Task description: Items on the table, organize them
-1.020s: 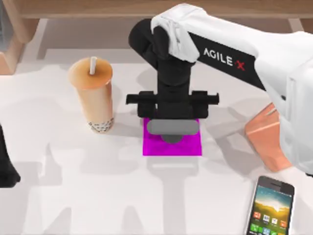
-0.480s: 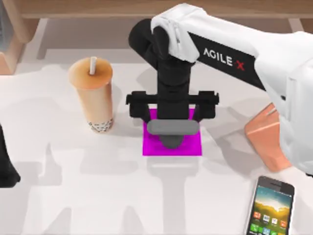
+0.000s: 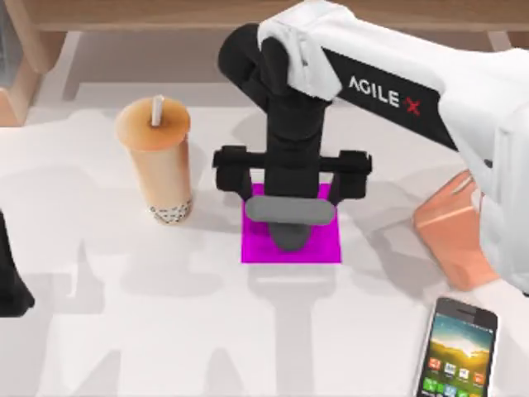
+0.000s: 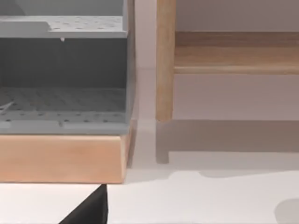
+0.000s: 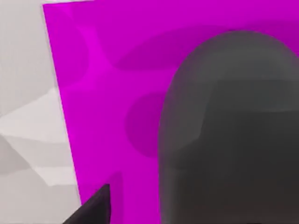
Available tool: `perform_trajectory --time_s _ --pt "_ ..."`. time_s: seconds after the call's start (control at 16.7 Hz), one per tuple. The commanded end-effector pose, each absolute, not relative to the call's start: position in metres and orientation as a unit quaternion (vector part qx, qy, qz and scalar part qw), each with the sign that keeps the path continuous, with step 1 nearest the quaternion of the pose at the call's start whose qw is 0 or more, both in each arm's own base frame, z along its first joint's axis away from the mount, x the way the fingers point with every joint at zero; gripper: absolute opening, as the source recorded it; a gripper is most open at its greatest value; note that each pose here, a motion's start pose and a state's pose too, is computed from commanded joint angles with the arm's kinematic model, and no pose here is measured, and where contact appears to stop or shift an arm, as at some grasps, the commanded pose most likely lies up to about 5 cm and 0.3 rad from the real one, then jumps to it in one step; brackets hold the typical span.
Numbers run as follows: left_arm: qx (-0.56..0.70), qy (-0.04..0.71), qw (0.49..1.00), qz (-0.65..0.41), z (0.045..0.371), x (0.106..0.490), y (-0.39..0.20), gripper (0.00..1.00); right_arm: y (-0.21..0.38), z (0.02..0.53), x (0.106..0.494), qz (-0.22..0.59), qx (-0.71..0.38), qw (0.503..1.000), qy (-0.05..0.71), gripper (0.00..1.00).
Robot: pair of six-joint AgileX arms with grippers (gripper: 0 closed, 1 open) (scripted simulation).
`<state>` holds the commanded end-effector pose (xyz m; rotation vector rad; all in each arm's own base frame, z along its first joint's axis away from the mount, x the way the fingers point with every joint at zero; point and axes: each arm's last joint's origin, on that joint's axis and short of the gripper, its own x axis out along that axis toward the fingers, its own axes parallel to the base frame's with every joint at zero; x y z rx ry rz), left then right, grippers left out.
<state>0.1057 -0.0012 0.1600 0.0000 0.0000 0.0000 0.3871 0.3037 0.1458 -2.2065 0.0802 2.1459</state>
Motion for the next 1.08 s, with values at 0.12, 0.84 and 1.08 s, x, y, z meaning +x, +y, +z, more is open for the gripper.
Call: perform_trajectory --time_s 0.12,0.84,1.08 --pt "0.000 0.000 1.000 0.000 0.160 0.106 -0.001 1.00 0.301 0.153 0.383 0.693 -0.716 0.063 0.054 1.00" --pt "0.000 0.000 1.000 0.000 0.160 0.106 -0.001 1.00 0.259 0.176 0.325 0.528 -0.530 0.462 0.477 1.00" --pt "0.000 0.000 1.000 0.000 0.160 0.106 -0.001 1.00 0.232 0.182 0.294 0.362 -0.368 0.596 0.615 1.00"
